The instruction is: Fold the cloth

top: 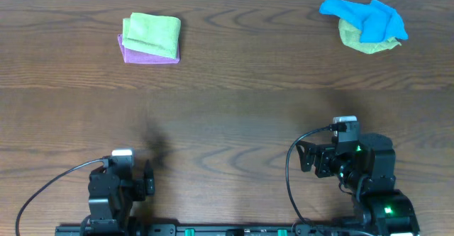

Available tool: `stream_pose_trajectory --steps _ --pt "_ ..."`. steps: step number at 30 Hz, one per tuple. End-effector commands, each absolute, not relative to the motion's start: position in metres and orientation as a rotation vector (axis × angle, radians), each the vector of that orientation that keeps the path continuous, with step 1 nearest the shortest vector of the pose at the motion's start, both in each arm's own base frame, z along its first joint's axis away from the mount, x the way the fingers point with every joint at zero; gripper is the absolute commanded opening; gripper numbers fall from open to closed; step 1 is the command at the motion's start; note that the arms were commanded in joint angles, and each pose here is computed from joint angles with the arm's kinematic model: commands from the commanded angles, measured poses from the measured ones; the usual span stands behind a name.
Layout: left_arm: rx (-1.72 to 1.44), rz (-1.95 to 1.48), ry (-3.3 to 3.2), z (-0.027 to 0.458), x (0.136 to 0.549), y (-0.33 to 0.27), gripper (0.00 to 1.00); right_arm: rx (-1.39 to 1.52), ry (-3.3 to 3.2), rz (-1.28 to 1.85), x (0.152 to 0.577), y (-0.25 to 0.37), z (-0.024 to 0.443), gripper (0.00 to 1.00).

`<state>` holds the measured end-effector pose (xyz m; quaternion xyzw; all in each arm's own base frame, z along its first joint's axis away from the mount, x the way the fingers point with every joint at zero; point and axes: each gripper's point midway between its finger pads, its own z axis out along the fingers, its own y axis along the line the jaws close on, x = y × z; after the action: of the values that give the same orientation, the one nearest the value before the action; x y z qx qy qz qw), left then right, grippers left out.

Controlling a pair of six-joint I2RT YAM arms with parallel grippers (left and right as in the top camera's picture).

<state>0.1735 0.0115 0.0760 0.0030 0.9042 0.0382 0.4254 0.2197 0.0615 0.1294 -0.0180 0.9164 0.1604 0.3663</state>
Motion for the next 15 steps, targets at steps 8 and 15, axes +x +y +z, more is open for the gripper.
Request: stream_pose_trajectory --steps 8,15 --pt "0.009 0.158 2.263 0.0731 0.1688 0.0191 0.96 -0.028 2.354 0.419 0.2194 0.0606 0.1289 0.99" --pt "0.01 0.157 2.263 0.0731 0.1689 0.0189 0.95 -0.028 2.354 0.419 0.2194 0.0606 0.1289 0.99"
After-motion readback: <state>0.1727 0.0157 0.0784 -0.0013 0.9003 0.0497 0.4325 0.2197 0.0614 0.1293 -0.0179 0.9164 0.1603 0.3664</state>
